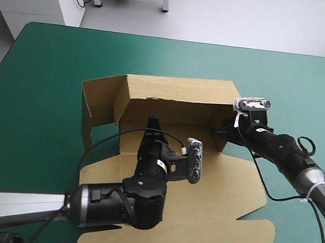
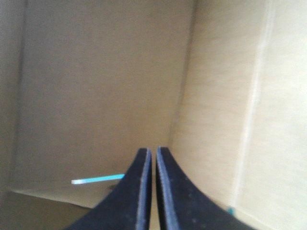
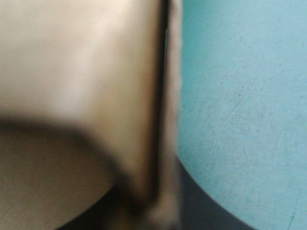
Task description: Fold the box
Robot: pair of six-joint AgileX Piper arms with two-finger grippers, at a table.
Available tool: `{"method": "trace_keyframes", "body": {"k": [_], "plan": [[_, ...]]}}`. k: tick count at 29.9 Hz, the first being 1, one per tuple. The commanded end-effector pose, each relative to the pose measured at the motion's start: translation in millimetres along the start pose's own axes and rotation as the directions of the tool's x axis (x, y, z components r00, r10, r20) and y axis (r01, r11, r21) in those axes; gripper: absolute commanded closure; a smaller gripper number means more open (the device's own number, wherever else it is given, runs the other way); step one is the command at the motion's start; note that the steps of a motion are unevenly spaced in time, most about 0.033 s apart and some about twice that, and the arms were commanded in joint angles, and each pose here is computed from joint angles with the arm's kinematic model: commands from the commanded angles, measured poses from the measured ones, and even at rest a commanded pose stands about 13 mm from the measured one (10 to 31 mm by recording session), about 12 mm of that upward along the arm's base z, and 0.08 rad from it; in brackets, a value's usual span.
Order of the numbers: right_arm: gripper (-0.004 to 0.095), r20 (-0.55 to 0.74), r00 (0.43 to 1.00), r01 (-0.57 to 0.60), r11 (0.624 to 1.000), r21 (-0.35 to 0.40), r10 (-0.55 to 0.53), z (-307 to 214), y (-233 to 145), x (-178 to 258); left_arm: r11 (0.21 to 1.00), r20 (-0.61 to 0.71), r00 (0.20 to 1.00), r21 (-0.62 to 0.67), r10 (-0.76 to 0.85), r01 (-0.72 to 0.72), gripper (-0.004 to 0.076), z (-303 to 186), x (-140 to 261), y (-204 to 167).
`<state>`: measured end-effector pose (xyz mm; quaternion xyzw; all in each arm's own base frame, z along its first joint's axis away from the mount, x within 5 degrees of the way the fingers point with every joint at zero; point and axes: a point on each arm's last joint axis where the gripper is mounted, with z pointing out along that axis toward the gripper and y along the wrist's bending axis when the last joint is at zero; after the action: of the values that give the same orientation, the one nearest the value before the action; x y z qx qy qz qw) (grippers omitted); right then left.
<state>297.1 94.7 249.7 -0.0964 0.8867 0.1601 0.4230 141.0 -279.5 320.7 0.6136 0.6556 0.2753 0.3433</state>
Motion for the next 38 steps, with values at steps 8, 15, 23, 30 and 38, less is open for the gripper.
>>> {"method": "trace_keyframes", "body": {"k": [8,15,23,30,38], "plan": [[0.0926,-0.073,0.997,0.005,0.999,-0.035,-0.008,-8.2,4.2,-0.5,0.865,0.194,0.890,0.388,-0.413,0.317,0.0720,-50.2,74.7,112.4],[0.0926,-0.097,0.995,-0.005,0.999,-0.042,0.001,-8.5,5.0,1.7,0.664,0.184,0.655,0.405,-0.732,0.628,0.0732,-59.3,175.0,161.1],[0.0926,-0.132,0.991,-0.028,0.998,-0.060,0.020,-8.9,6.9,4.7,0.244,0.171,0.195,0.338,-0.966,0.909,0.0732,-56.4,265.9,173.3],[0.0926,-0.154,0.988,-0.026,0.997,-0.072,0.014,-9.3,7.9,6.7,-0.027,0.148,-0.090,0.382,-0.985,0.924,0.0732,-22.4,319.2,162.8],[0.0926,-0.117,0.993,-0.025,0.999,-0.047,0.019,-13.6,8.5,-12.9,-0.221,0.002,-0.238,0.369,-0.971,0.903,0.0732,40.9,352.0,148.8]]}}
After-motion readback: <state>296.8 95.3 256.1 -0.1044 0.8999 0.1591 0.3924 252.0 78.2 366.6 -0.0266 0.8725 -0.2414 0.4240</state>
